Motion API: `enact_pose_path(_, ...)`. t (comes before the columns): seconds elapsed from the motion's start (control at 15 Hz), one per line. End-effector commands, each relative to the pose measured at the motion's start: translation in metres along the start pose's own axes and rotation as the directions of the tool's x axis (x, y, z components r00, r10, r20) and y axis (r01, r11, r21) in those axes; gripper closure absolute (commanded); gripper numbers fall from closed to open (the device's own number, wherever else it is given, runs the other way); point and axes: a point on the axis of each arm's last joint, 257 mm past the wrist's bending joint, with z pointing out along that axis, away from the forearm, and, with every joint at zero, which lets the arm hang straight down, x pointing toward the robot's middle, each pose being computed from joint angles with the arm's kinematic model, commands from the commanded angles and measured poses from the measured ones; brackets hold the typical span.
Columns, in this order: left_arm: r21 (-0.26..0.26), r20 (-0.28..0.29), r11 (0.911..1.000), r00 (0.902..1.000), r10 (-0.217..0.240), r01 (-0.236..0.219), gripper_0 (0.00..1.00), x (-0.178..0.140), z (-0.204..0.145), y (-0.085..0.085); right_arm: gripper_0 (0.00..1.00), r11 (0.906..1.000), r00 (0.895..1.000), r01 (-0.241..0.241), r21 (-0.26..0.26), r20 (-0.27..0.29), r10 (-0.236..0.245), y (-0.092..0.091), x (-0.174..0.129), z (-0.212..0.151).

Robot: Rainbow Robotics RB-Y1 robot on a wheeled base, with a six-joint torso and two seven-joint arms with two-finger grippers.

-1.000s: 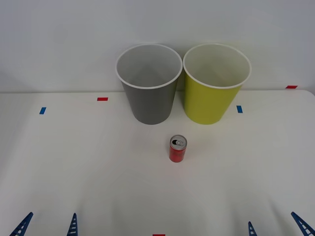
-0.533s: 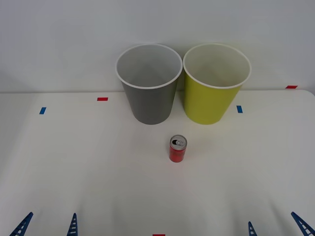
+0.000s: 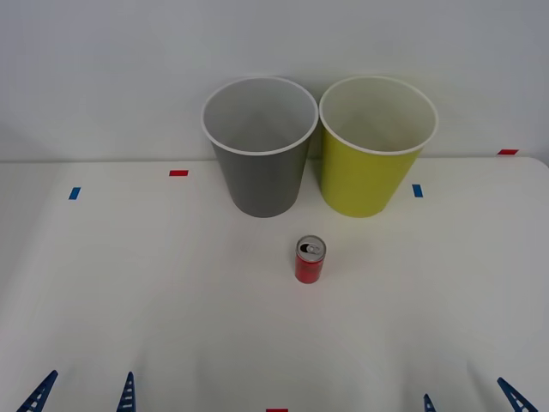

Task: Put cans in the gray bin and PET bottles in the light green bin.

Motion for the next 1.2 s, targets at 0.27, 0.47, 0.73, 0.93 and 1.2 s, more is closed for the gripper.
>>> enact_pose_path(0.27, 0.000, 0.000, 1.0000, 1.0000, 0.000, 0.000, 0.00, 0.000, 0.000, 0.000, 0.00, 0.9877, 0.994, -0.070, -0.140, 0.069, 0.080, 0.050, -0.019, 0.048)
enact_pose_path(0.47, 0.000, 0.000, 1.0000, 1.0000, 0.000, 0.000, 0.00, 0.000, 0.000, 0.000, 0.00, 0.9813, 0.994, -0.068, -0.180, 0.069, 0.082, 0.061, -0.022, 0.069)
enact_pose_path(0.73, 0.000, 0.000, 1.0000, 1.0000, 0.000, 0.000, 0.00, 0.000, 0.000, 0.000, 0.00, 0.9747, 0.992, -0.085, -0.206, 0.071, 0.102, 0.077, -0.029, 0.103)
enact_pose_path(0.93, 0.000, 0.000, 1.0000, 1.0000, 0.000, 0.000, 0.00, 0.000, 0.000, 0.000, 0.00, 0.9728, 0.993, -0.089, -0.214, 0.063, 0.105, 0.087, -0.034, 0.131)
enact_pose_path(1.2, 0.000, 0.000, 1.0000, 1.0000, 0.000, 0.000, 0.00, 0.000, 0.000, 0.000, 0.00, 0.9696, 0.991, -0.095, -0.226, 0.069, 0.113, 0.099, -0.047, 0.159)
